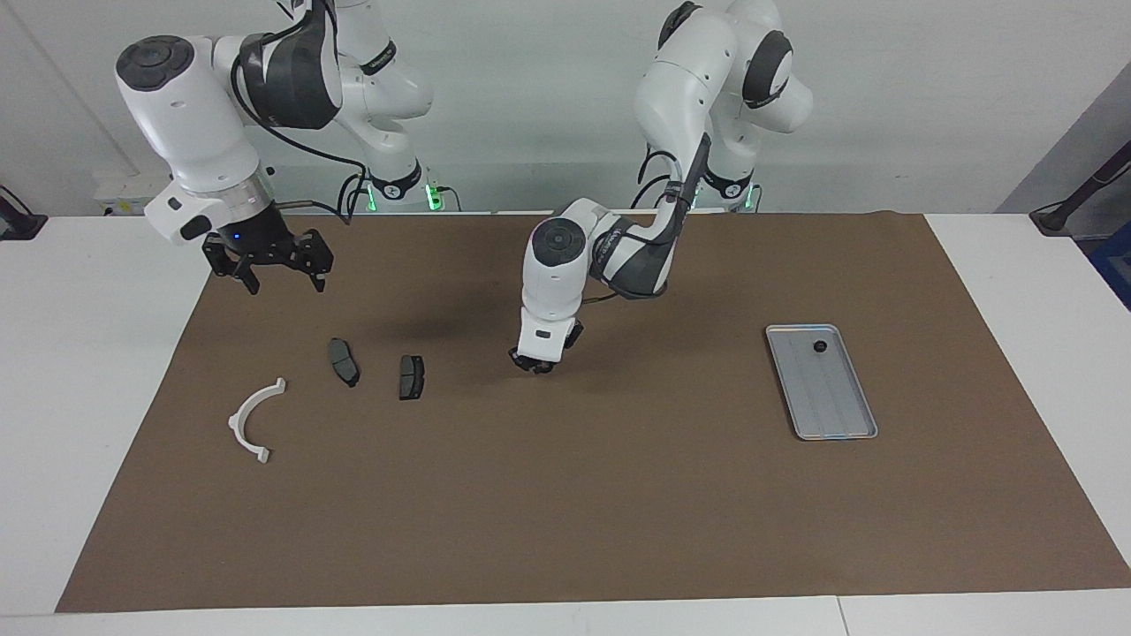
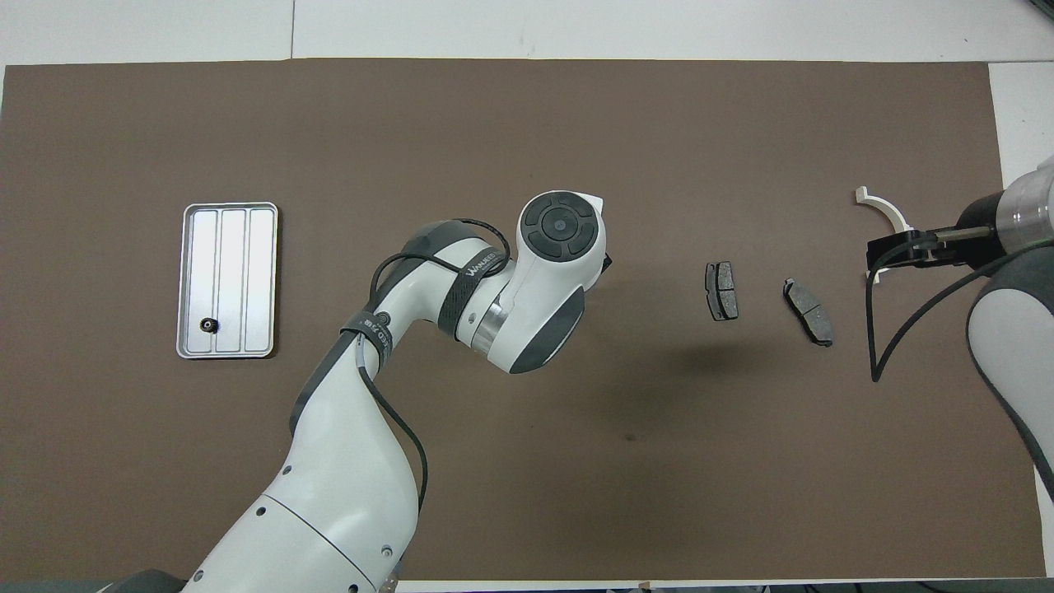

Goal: Place bearing gear from tray to pile
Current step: 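Carry the bearing with the left gripper to the table center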

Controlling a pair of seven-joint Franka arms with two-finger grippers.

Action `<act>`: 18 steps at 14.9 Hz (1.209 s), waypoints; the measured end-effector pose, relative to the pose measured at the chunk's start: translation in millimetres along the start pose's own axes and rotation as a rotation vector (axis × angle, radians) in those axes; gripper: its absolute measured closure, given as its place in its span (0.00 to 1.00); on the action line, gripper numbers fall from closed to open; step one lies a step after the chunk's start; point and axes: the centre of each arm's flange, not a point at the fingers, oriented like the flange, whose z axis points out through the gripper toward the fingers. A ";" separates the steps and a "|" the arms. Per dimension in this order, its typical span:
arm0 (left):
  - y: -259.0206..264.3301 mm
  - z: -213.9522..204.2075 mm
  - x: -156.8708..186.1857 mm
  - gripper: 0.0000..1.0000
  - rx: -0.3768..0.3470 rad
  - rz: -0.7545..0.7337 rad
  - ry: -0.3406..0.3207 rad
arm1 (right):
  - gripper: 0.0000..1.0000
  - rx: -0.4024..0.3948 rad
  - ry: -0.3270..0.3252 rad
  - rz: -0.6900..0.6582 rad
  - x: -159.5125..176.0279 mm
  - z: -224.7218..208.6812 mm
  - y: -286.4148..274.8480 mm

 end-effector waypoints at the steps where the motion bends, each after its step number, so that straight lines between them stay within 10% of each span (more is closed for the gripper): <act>1: 0.5 1.3 1.6 0.65 -0.014 -0.006 0.007 | 0.00 0.000 0.003 -0.001 0.3 0.7 -0.4; 12: -3.1 20.7 -2.9 0.60 -0.036 -0.023 0.021 | 0.00 -0.001 0.021 -0.001 7.2 16.5 -0.7; 18: -11.9 2.1 17.8 0.02 -0.025 -0.073 0.035 | 0.00 -0.002 0.054 -0.001 16.0 25.8 -0.3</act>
